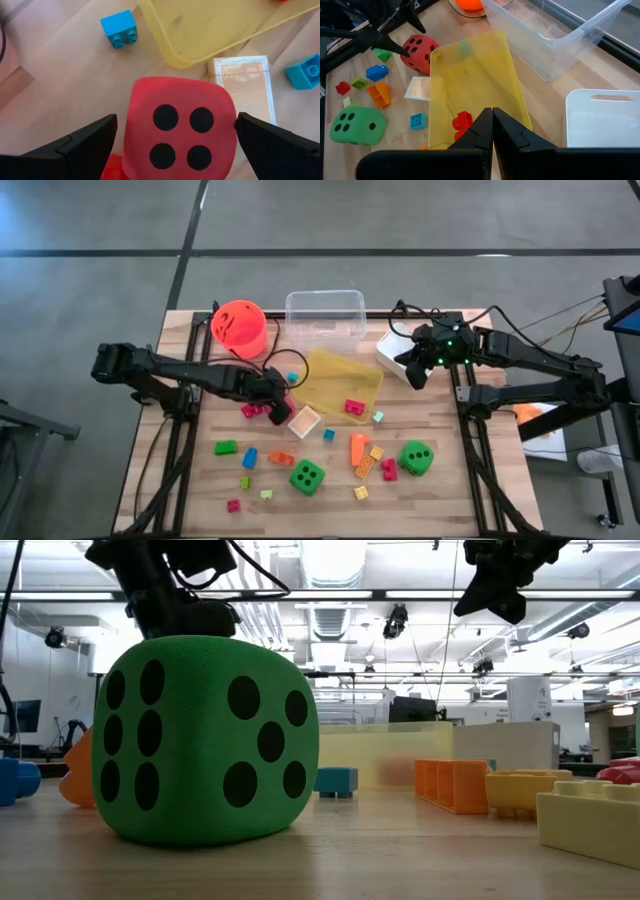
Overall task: Pick & Place Toys
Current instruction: Put the red dice into the transparent bin
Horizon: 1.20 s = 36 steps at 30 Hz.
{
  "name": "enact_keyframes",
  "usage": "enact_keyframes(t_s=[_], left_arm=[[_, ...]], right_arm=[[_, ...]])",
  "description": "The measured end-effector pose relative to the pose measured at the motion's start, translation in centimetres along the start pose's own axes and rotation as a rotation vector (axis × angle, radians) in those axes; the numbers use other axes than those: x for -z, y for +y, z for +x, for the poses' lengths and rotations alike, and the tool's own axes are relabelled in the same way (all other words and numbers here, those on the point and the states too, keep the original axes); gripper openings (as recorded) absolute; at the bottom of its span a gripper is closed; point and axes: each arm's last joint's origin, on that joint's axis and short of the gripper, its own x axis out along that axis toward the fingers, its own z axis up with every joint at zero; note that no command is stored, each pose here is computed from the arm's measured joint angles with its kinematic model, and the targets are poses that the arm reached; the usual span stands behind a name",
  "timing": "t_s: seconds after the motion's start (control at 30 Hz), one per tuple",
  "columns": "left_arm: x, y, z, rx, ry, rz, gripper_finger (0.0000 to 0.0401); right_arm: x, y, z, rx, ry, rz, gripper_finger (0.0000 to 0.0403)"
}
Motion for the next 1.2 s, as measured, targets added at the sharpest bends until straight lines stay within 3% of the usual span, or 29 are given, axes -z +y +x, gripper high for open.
enact_keyframes(t_s=[0.7,0.87,1.2], left_arm=[[-0.72,-0.68,-0.79,0.074,0.014,0.021,0.0400],[-0.52,-0.94,-0.83,0.153,0.087,-0.053,0.0400],[-0.55,-0.75,-0.80,0.142,0.100,-0.130,0.0400]], right_arm=[[0.00,-0.01,0.00,0.001,0.000,0.010,0.0008],[0.00,-0.01,0.00,0.001,0.000,0.007,0.0008],[0.00,-0.01,0.00,0.001,0.000,0.007,0.0008]])
